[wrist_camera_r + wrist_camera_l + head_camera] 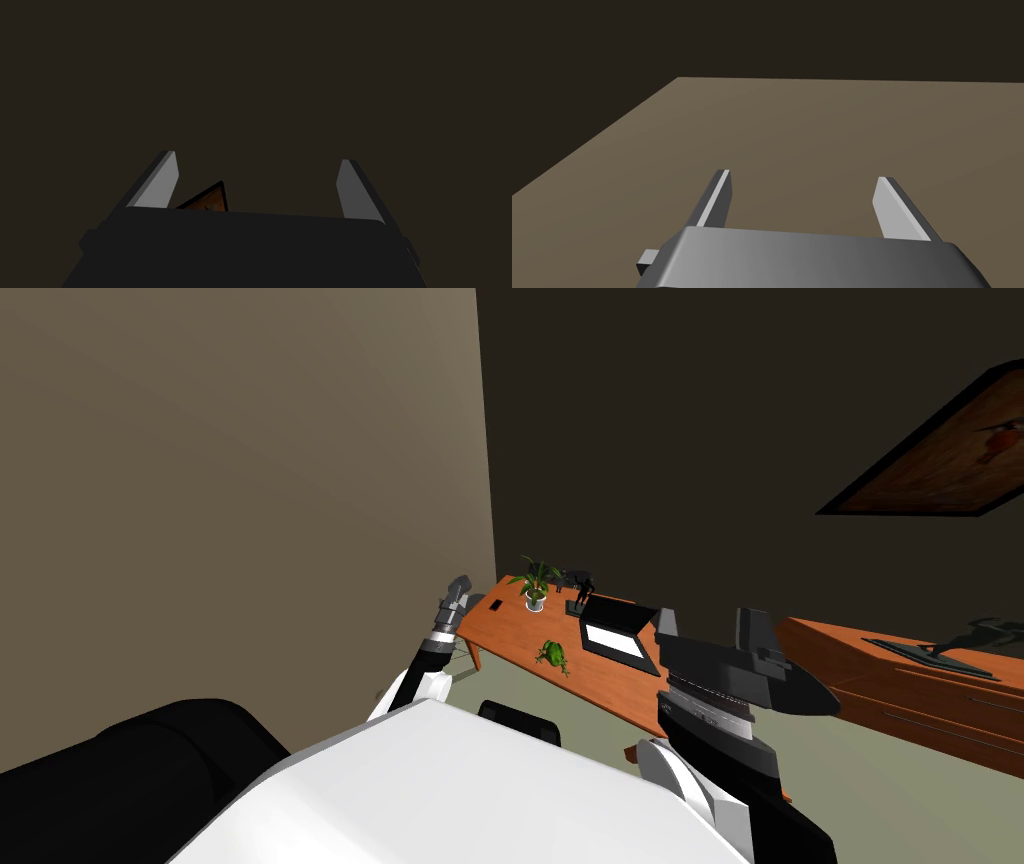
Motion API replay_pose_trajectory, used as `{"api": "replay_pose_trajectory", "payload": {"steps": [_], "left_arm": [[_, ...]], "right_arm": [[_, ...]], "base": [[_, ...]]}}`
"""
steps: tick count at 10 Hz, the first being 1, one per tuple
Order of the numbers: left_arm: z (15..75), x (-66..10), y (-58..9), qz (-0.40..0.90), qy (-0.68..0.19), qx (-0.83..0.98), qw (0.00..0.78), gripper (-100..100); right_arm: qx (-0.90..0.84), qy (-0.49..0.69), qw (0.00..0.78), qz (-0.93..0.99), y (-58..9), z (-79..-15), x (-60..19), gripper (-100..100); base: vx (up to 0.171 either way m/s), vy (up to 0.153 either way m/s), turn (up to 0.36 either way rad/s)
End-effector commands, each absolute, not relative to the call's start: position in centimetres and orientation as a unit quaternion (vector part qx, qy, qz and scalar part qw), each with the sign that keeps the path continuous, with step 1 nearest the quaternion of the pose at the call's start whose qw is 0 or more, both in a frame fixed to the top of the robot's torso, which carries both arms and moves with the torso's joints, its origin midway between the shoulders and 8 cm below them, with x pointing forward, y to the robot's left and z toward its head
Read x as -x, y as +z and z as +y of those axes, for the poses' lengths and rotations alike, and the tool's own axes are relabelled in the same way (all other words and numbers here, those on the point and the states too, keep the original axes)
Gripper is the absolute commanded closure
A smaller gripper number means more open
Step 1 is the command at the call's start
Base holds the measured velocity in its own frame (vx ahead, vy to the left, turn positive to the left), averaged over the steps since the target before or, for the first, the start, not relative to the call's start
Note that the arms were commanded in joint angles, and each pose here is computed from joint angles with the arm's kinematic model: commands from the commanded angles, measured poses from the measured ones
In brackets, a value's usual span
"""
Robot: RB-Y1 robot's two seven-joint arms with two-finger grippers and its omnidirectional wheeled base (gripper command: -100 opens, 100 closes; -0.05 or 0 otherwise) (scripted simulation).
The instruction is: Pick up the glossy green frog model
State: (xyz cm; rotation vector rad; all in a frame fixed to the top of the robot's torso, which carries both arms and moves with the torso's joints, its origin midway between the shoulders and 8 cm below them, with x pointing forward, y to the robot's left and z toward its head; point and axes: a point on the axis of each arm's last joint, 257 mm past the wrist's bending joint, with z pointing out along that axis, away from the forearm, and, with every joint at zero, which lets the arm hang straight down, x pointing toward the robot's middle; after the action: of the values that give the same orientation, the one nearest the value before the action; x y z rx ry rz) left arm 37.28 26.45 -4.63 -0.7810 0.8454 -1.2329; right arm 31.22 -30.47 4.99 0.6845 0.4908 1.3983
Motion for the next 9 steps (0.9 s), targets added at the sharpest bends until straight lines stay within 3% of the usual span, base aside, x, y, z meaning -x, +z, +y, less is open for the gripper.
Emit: {"api": "replay_pose_trajectory", "payload": {"steps": [1,9], "left_arm": [[26.4,-37.3,-4.6,0.374,-0.546,0.346,0.665,0],[26.4,-37.3,-4.6,0.374,-0.546,0.346,0.665,0]], "right_arm": [[-0.320,0.641,0.666,0.208,4.5,-31.0,-31.2,-100],[-0.381,0.695,0.592,0.146,2.6,-33.6,-31.3,-100]], "base": [[-0.005,0.037,0.001],[-0.005,0.038,0.002]]}}
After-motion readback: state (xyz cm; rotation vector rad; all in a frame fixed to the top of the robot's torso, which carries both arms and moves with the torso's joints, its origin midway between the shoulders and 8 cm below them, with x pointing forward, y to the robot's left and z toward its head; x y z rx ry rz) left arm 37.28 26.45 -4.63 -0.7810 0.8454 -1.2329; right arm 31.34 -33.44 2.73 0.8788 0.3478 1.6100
